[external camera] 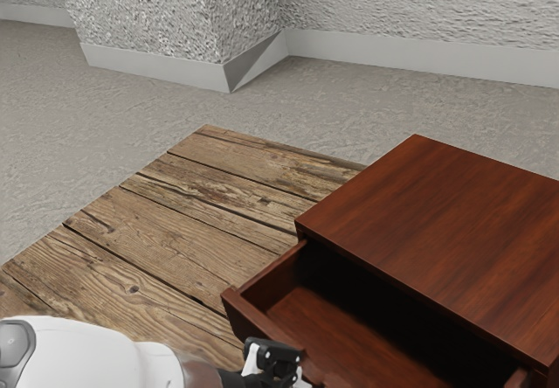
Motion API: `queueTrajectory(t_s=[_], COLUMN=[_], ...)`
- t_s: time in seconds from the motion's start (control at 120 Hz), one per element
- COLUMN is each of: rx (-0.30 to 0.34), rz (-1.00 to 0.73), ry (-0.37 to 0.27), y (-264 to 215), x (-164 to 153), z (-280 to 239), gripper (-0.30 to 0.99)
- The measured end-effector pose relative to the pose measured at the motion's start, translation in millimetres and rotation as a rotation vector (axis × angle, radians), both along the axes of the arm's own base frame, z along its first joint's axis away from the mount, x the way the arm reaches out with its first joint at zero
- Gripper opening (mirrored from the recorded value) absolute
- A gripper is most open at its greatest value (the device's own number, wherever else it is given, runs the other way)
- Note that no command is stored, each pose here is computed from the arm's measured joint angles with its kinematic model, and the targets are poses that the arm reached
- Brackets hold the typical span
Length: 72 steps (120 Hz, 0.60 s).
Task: Pull the drawer handle with one arm to open the drawer
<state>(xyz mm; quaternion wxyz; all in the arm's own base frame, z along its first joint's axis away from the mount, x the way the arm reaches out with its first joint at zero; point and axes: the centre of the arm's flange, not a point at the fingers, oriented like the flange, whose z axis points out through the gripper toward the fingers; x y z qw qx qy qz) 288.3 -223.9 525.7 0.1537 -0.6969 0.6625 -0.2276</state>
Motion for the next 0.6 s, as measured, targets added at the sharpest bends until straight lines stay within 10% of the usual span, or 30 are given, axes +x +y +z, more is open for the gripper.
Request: queueTrajectory(t_s=[0.6], rx=[0.002], rz=[0.019], ry=[0.017], y=[1], x=[-31], z=[3], gripper=[0.67])
